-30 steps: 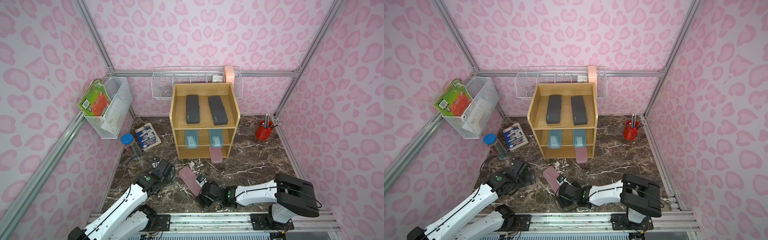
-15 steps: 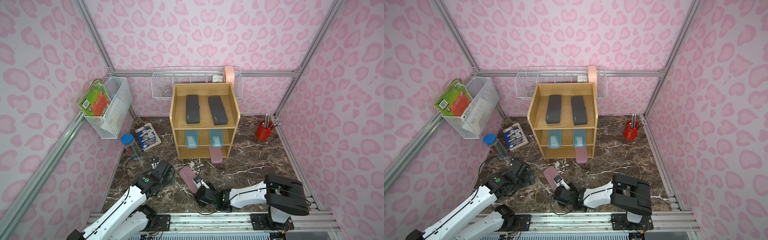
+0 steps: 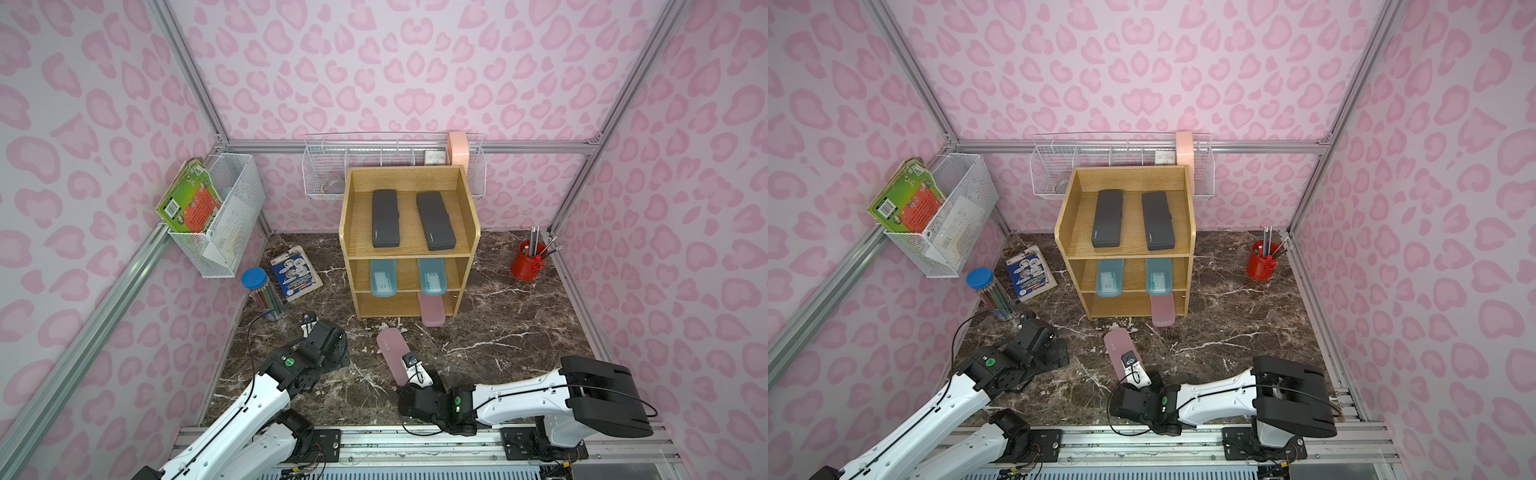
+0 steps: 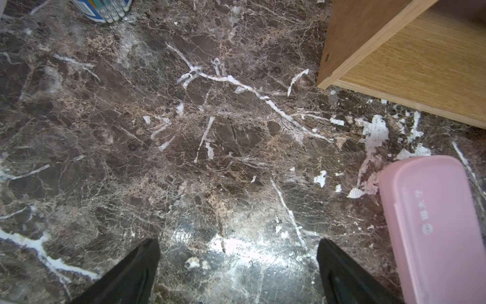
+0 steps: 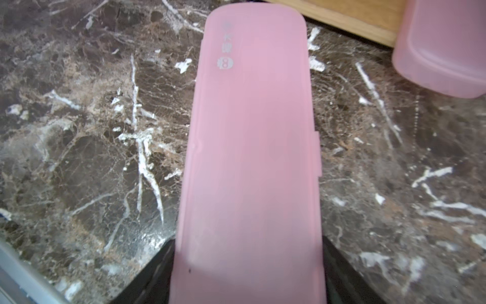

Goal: Place the pencil cases on the shelf according to color
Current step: Pick up the pencil case from the center of the board, then place the pencil case on the shelf.

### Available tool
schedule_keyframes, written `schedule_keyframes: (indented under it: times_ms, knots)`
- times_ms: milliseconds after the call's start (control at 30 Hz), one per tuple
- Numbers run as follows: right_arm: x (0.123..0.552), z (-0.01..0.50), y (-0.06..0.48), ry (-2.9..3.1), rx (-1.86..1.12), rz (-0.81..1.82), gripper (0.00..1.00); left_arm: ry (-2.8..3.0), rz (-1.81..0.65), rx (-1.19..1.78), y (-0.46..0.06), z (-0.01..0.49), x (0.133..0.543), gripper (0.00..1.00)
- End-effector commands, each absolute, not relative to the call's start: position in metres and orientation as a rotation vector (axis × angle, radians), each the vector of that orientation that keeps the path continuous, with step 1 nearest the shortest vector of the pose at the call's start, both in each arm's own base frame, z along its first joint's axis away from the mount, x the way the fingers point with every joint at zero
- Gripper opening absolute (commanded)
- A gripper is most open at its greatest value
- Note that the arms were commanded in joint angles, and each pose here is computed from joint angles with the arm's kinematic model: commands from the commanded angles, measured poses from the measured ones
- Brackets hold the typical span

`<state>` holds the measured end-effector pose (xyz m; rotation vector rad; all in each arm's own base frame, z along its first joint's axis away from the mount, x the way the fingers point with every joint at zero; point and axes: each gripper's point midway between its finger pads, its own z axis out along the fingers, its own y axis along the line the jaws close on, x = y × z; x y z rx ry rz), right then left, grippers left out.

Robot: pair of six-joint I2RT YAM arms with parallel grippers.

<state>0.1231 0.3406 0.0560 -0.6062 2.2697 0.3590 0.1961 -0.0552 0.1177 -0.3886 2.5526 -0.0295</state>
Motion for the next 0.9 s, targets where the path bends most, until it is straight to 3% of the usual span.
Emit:
schedule_keyframes:
  times_ms: [0,433,633,867]
  knots:
    - [0.139,0.071,0.345,2.221,-0.505,0.367,0.69,2.532,-0.030,-0.374,-0.057,0.122,0.202,0.98]
    - [0.245,0.073,0.405,2.242,-0.319,0.437,0.72,2.513,-0.024,-0.397,-0.064,0.112,0.225,0.98]
    - [0.253,0.056,0.419,2.295,-0.310,0.424,0.91,2.522,0.003,-0.383,-0.063,0.115,0.232,0.98]
    - [0.243,0.071,0.415,2.285,-0.288,0.461,0.95,2.510,-0.020,-0.412,-0.057,0.119,0.233,0.98]
